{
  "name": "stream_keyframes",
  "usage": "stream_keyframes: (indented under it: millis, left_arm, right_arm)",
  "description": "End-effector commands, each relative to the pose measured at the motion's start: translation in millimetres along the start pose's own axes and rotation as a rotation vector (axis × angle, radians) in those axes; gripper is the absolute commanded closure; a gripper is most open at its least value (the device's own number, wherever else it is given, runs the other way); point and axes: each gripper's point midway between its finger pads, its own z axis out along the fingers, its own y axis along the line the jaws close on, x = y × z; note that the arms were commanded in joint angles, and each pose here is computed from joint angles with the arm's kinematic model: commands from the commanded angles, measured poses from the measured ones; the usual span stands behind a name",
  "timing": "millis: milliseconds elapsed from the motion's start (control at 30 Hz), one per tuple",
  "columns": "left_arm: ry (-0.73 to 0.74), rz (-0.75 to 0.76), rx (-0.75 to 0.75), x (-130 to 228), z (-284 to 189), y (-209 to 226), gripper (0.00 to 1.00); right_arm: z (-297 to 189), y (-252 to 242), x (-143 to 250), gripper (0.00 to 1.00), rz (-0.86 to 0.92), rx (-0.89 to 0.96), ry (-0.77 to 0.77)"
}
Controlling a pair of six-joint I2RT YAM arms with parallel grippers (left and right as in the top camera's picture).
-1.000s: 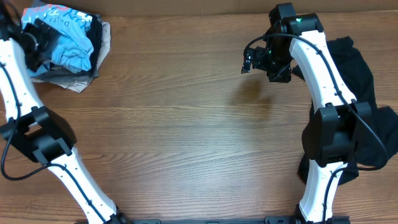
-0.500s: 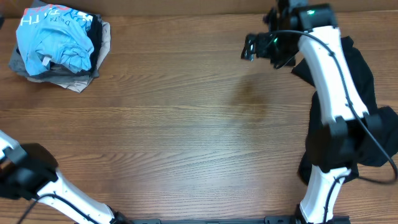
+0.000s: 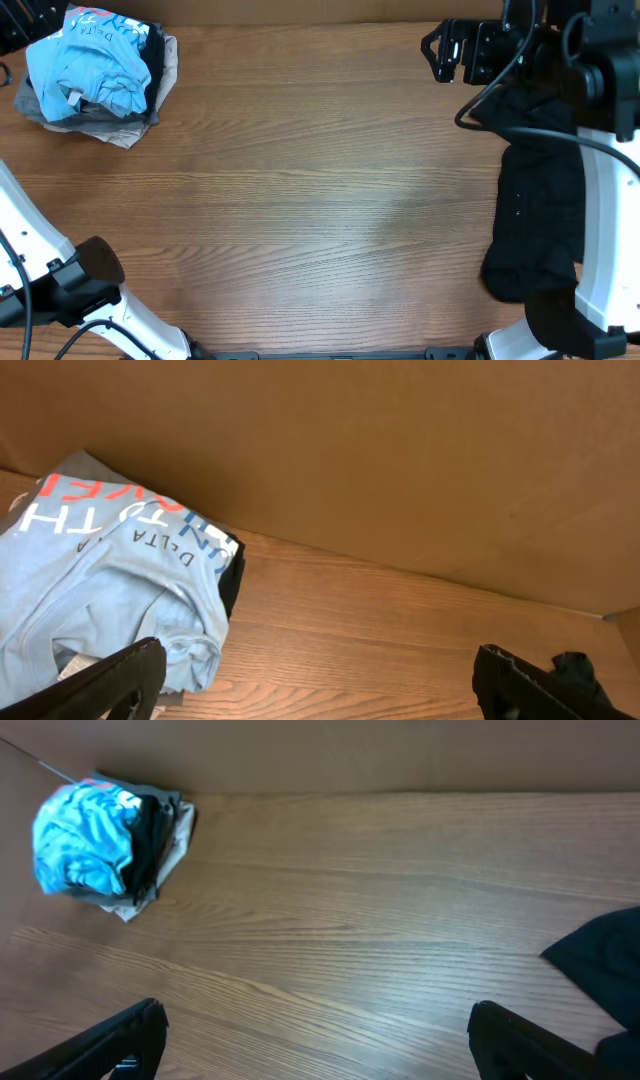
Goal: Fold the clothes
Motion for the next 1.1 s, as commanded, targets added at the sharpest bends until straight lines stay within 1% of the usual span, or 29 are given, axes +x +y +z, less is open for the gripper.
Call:
stream_keyframes:
  millis: [0, 233, 367, 433, 467, 567, 800, 867, 1067]
  left_arm:
    - [0.007, 0.033, -0.007, 1, 5, 1, 0.0]
    - [0.007, 0.033, -0.007, 1, 5, 1, 0.0]
    - [0.007, 0.033, -0.007, 1, 5, 2, 0.0]
    - [0.007, 0.033, -0.007, 1, 5, 1, 0.0]
    - [0.007, 0.033, -0.007, 1, 5, 1, 0.0]
    - [0.007, 0.034, -0.007, 1, 5, 1, 0.0]
    - [0.007, 0.034, -0.007, 1, 5, 1, 0.0]
    - [0.007, 0.033, -0.007, 1, 5, 1, 0.0]
    - [0.007, 0.034, -0.007, 1, 5, 1, 0.0]
  right_arm:
    - [14, -2, 4, 0.0, -0.002, -0.003, 0.036]
    - [17, -3, 5, 0.0, 0.003, -0.001, 0.046]
    - [7, 2, 13, 0.0, 0.002, -0.004, 0.06]
    - [-4, -2, 20, 0.0, -0.014, 0.058, 0.061]
    - [-9, -8, 21, 0.0, -0.033, 0.121, 0.037]
    - [-14, -14, 16, 0.0, -0.061, 0.188, -0.044]
    - [-25, -15, 18, 0.0, -0.095, 0.15, -0.317]
    - [-28, -19, 26, 0.0, -0.097, 0.145, -0.371]
    - [-39, -39, 76, 0.0, -0.089, 0.144, -0.531]
